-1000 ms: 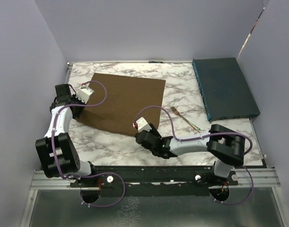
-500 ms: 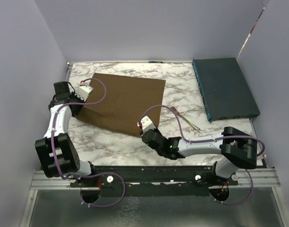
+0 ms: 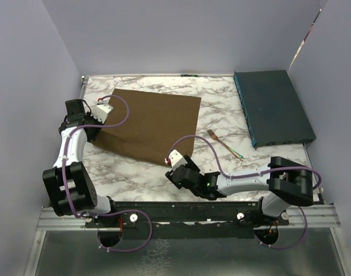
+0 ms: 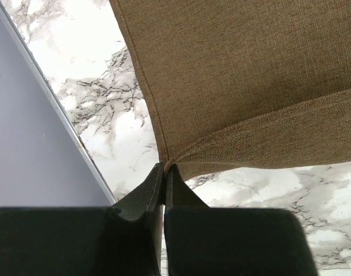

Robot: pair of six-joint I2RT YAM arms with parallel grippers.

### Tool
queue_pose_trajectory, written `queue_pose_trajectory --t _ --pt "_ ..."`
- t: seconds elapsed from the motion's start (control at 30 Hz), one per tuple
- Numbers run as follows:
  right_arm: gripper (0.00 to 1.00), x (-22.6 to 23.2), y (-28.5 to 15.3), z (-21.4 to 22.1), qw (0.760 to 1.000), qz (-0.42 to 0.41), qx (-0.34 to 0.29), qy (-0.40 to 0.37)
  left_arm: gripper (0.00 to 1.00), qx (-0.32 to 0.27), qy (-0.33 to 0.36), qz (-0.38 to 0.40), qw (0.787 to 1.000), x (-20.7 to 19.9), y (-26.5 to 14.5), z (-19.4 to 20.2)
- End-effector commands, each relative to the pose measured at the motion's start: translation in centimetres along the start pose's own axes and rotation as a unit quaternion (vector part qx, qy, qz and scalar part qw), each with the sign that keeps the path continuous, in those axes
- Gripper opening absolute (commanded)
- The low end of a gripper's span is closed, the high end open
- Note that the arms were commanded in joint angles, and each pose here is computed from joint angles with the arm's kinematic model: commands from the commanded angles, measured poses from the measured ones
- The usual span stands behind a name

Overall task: Fold the napkin into a case and place the utensils inside
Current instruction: Fold the napkin at the center of the board.

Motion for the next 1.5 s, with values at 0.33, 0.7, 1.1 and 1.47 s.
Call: queue_pose_trajectory --t 0.33,0.7,1.1,1.47 --pt "0.19 -0.3 2.4 -1.1 0.999 0.027 -0.023 0.002 0.00 -0.012 -0.006 -0.020 1.000 1.3 -1.0 -1.6" --pt "0.01 -3.2 1.3 -4.3 0.999 0.011 -0.053 0.002 0.00 -0.028 -0.005 -0.030 0.999 2.0 -2.2 -2.7" --pt "0.01 -5.1 1.2 -5.8 0.998 -0.036 -0.047 0.018 0.00 -0.039 -0.013 -0.024 0.999 1.6 -2.9 -3.0" --pt "0.01 -3.6 -2.7 -0.9 0.987 -0.147 0.041 0.057 0.00 0.038 0.017 0.070 0.997 -3.7 -4.8 1.7"
Point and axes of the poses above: each gripper's point midway between its finger pads, its own y axis out along the fingers, its own x axis along the line the jaws close on, z = x × y, the point moved 8 cm from there along -y, back along the fingers, and after that the axes turned 2 degrees about y, right-handed, at the moved point
